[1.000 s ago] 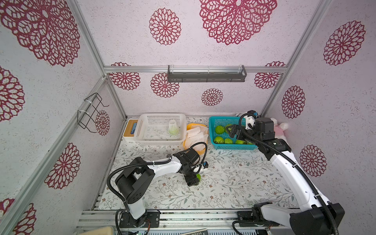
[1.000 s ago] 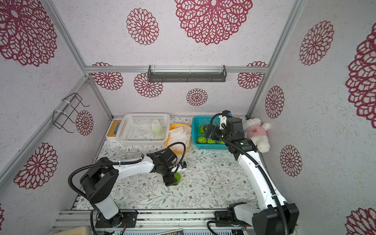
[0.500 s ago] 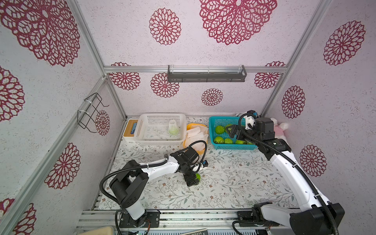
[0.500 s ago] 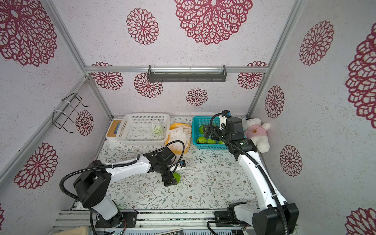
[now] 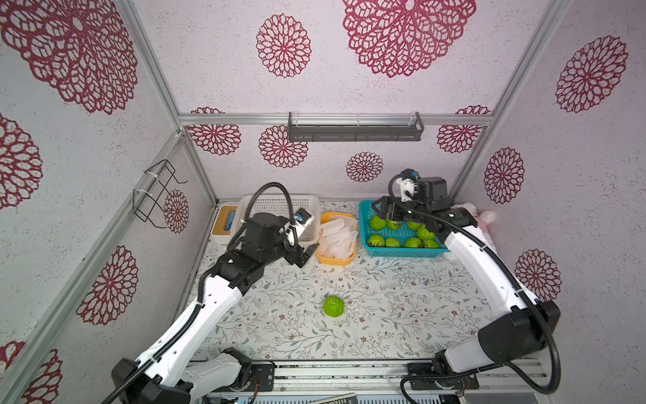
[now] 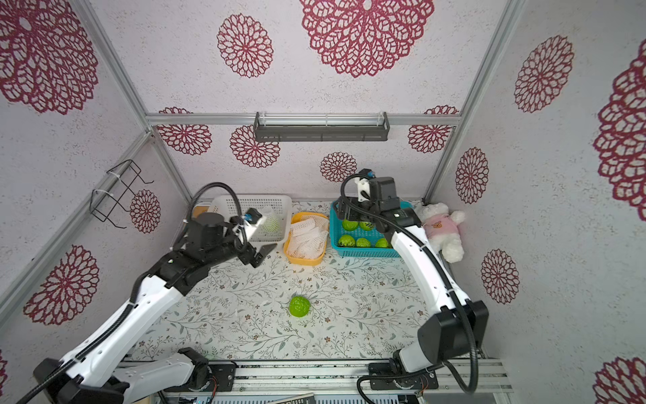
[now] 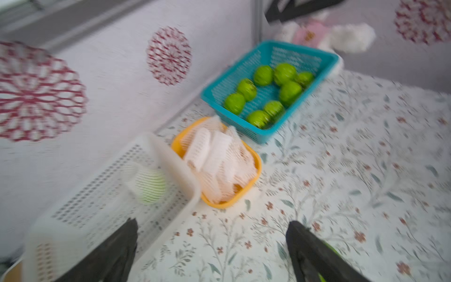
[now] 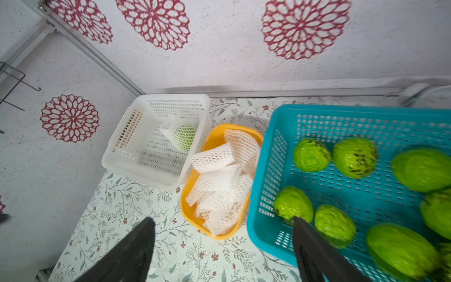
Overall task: Sleeve custard apples in foam nets
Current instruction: Pick up the foam net from the storage box.
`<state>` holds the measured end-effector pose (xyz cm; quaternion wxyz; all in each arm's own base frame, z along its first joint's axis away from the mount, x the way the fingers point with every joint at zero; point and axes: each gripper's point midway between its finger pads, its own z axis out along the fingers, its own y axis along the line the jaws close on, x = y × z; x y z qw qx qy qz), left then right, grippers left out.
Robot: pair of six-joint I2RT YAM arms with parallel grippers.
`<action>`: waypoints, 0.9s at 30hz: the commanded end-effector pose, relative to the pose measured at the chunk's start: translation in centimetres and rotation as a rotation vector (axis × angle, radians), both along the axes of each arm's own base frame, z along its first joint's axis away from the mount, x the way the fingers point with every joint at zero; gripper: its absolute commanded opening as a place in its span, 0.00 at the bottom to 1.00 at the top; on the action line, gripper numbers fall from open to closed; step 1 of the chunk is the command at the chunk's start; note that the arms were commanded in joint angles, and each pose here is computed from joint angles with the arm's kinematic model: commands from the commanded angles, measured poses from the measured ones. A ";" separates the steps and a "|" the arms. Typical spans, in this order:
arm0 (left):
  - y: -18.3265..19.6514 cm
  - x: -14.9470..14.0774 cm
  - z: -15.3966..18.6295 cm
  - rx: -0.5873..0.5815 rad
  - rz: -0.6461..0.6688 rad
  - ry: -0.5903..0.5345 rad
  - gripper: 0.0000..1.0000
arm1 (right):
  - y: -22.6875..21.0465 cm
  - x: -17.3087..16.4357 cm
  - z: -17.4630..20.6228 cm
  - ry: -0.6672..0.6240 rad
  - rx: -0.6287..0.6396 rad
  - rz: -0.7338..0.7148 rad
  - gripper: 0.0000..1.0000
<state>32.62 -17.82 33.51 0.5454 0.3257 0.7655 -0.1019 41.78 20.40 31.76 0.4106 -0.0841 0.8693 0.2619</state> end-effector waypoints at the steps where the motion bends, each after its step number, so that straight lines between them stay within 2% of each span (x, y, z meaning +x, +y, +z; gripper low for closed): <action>1: 2.6 2.0 -1.0 -0.110 0.153 0.103 0.97 | 3.2 0.0 -3.0 0.107 -0.039 0.042 0.83; 5: 5.6 4.0 -4.0 -0.215 0.316 0.239 0.97 | 6.4 0.9 -6.5 0.204 -0.047 0.052 0.80; 8: 6.0 4.3 -6.1 -0.221 0.340 0.286 0.97 | 8.3 1.7 -8.3 0.224 -0.064 0.072 0.80; 12: 6.4 4.5 -6.9 -0.225 0.360 0.266 0.97 | 9.7 4.1 -9.0 0.257 -0.036 0.021 0.82; 19: 8.4 4.8 -7.7 -0.173 0.449 0.239 0.97 | 10.0 8.7 -10.3 0.298 -0.015 -0.229 0.84; 23: 8.7 4.6 -8.0 -0.164 0.463 0.240 0.97 | 10.5 9.6 -11.9 0.365 0.029 -0.311 0.84; 27: 8.9 4.5 -8.2 -0.153 0.475 0.236 0.97 | 10.6 10.0 -13.0 0.373 0.034 -0.362 0.83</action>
